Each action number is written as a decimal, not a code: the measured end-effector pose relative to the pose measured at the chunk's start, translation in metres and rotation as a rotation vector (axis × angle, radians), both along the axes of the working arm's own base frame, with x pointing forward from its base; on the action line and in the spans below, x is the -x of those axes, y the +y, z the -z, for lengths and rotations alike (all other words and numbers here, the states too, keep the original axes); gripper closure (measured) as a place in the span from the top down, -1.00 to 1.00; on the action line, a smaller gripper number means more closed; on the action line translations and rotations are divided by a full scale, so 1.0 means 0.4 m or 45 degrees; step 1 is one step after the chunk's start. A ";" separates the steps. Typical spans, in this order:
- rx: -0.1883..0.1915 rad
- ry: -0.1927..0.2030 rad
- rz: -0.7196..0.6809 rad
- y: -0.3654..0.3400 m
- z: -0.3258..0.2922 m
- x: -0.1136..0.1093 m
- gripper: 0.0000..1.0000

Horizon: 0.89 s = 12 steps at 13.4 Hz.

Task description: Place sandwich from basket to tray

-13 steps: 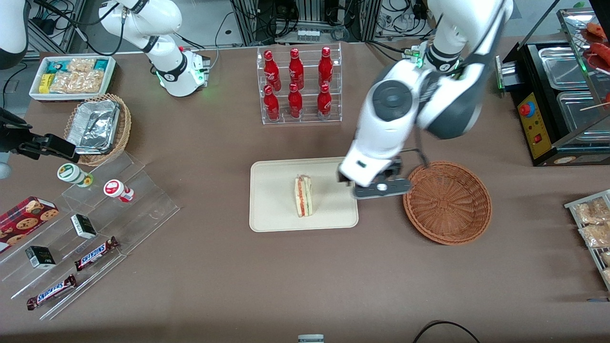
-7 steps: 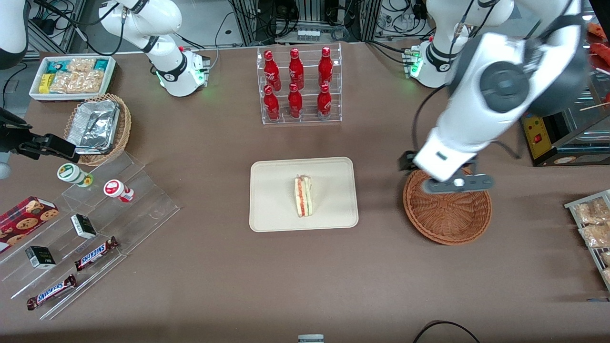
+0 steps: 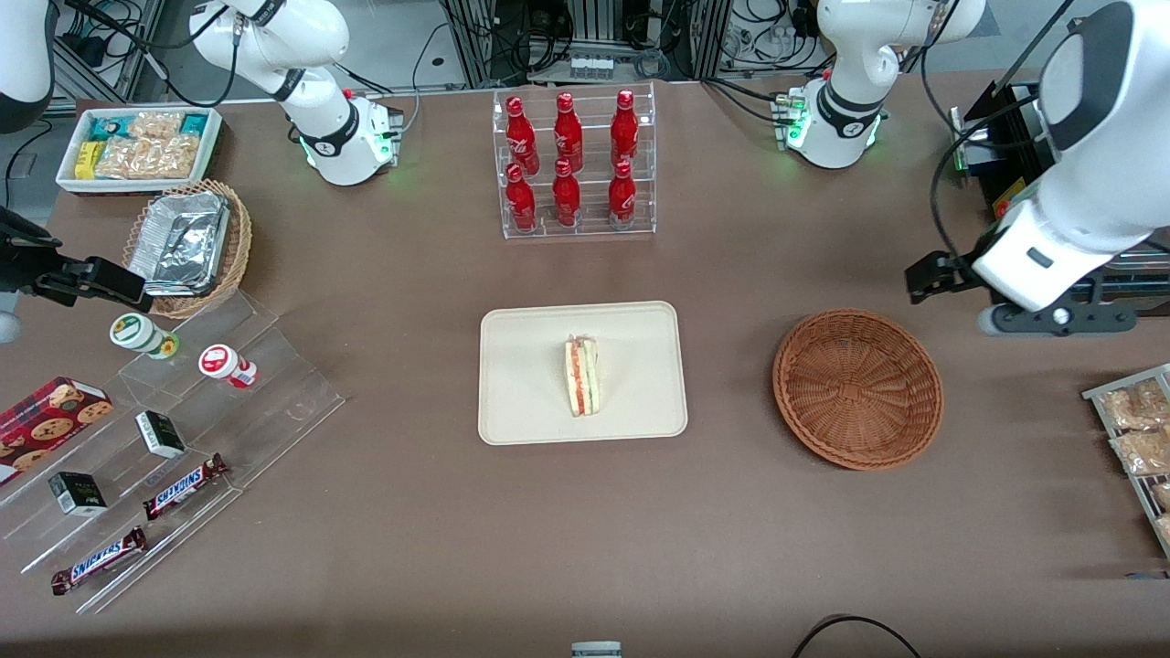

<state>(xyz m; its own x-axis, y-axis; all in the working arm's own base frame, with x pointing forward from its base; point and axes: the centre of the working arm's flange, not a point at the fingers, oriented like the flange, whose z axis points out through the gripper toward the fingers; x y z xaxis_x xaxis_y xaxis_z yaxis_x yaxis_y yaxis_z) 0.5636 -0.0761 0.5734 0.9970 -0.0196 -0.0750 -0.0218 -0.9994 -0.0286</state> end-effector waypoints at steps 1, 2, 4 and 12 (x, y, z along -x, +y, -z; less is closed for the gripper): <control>-0.001 -0.007 -0.009 0.015 0.000 0.012 1.00; -0.001 -0.016 -0.013 0.028 0.000 0.023 1.00; -0.001 -0.028 -0.021 0.058 -0.007 0.042 1.00; 0.004 -0.069 -0.026 0.076 -0.068 0.039 1.00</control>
